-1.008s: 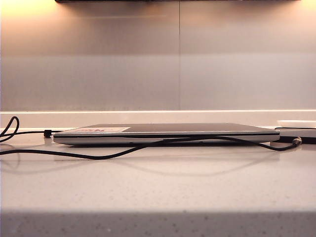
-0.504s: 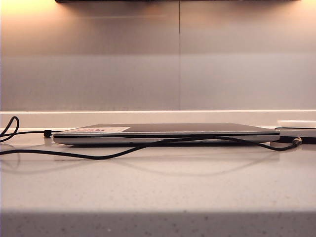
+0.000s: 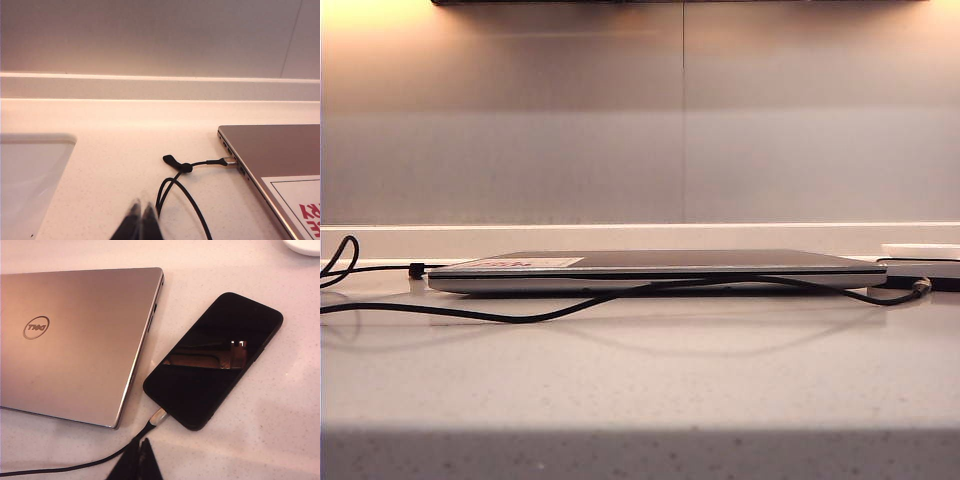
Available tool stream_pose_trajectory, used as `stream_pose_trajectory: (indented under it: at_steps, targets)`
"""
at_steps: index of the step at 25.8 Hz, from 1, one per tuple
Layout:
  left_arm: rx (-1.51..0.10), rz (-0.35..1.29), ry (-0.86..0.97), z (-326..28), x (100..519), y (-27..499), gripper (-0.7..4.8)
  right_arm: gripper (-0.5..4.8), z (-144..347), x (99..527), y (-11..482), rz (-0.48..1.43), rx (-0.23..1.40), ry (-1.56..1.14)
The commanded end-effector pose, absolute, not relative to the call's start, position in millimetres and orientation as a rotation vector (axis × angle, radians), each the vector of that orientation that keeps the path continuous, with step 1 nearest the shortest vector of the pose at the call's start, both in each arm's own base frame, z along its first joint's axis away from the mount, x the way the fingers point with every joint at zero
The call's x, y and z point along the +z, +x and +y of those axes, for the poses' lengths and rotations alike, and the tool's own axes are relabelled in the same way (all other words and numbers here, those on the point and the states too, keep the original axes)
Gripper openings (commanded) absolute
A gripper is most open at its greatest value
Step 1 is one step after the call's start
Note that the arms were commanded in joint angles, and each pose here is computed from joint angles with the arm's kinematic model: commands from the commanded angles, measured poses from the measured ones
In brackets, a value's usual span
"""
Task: Pick up the charging cable and the phone, plug the charging cable into the charging port on the phone, and finally place them back on the table.
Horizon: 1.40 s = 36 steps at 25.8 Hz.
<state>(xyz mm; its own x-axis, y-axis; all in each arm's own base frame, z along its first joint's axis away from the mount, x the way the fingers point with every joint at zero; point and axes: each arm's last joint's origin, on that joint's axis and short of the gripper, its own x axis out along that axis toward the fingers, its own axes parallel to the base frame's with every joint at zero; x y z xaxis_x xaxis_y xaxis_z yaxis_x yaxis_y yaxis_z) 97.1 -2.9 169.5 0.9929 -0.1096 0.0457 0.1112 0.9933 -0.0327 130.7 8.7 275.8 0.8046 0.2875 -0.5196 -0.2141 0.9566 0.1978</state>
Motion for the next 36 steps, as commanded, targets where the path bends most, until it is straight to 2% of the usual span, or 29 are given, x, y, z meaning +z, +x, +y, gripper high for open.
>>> stream_pose_trajectory:
  at_steps: [1,11,16,18,20,21,31,36]
  targets:
    - [-0.114,-0.059,-0.033,-3.1,171.6,96.9,-0.06,-0.05,8.7,278.4,130.9,0.558,0.271,0.131]
    - [-0.114,-0.059,-0.033,-3.1,171.6,96.9,-0.06,-0.05,8.4,278.9,131.7,0.545,0.266,0.118]
    - [-0.114,-0.059,-0.033,-3.1,171.6,96.9,-0.06,-0.05,-1.8,277.0,133.2,0.3,-0.017,0.013]
    - [-0.114,-0.059,-0.033,-3.1,171.6,96.9,-0.06,-0.05,-2.6,273.5,129.9,0.183,-0.054,0.009]
    - [-0.114,-0.059,-0.033,-3.1,171.6,96.9,-0.06,-0.05,-2.6,256.6,120.5,-0.026,-0.06,0.01]
    - [-0.114,-0.059,-0.033,-3.1,171.6,96.9,-0.06,-0.05,-2.5,250.1,117.4,-0.057,-0.059,0.011]
    - [-0.114,-0.059,-0.033,-3.1,171.6,96.9,-0.06,-0.05,-1.9,189.4,99.7,-0.086,-0.051,0.011]
    - [-0.114,-0.059,-0.033,-3.1,171.6,96.9,-0.06,-0.05,-1.8,177.3,96.3,-0.12,-0.05,0.013]
